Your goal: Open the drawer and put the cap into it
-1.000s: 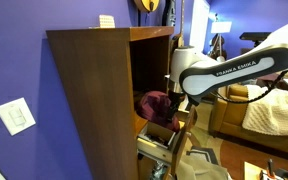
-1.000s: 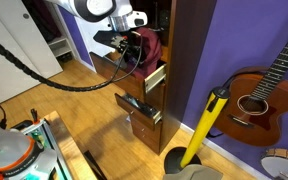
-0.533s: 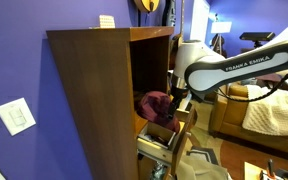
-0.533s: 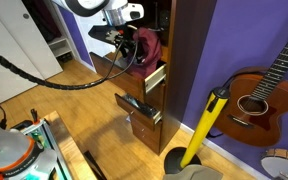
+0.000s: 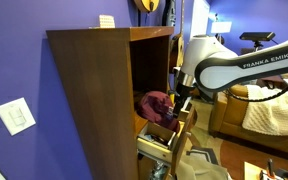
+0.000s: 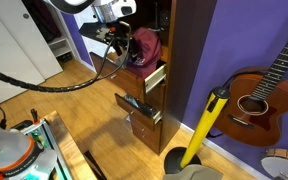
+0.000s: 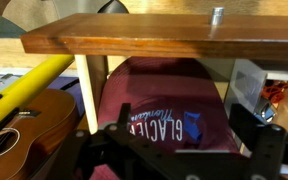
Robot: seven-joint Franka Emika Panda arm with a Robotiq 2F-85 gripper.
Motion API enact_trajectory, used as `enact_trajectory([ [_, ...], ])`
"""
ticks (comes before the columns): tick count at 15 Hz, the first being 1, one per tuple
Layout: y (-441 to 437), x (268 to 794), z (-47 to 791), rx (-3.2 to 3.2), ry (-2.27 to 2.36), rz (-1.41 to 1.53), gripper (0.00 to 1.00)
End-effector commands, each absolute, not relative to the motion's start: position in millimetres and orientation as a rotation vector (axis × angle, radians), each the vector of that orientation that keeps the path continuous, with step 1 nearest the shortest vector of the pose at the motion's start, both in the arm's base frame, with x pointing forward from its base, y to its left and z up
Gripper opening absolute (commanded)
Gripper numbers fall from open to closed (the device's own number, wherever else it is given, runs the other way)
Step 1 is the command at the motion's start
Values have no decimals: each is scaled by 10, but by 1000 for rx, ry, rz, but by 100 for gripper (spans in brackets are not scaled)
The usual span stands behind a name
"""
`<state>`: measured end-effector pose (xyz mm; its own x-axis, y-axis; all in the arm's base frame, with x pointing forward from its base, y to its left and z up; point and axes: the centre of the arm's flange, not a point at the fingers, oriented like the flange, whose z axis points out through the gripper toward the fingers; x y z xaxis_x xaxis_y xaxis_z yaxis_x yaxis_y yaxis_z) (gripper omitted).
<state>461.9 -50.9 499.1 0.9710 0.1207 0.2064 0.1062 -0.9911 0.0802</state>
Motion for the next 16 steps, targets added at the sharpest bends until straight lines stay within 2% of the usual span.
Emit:
enact_trajectory([
  [1,-493,4461,4766,3084,197,296,100],
  [16,-608,4143,4575,3137,365,-18,100],
])
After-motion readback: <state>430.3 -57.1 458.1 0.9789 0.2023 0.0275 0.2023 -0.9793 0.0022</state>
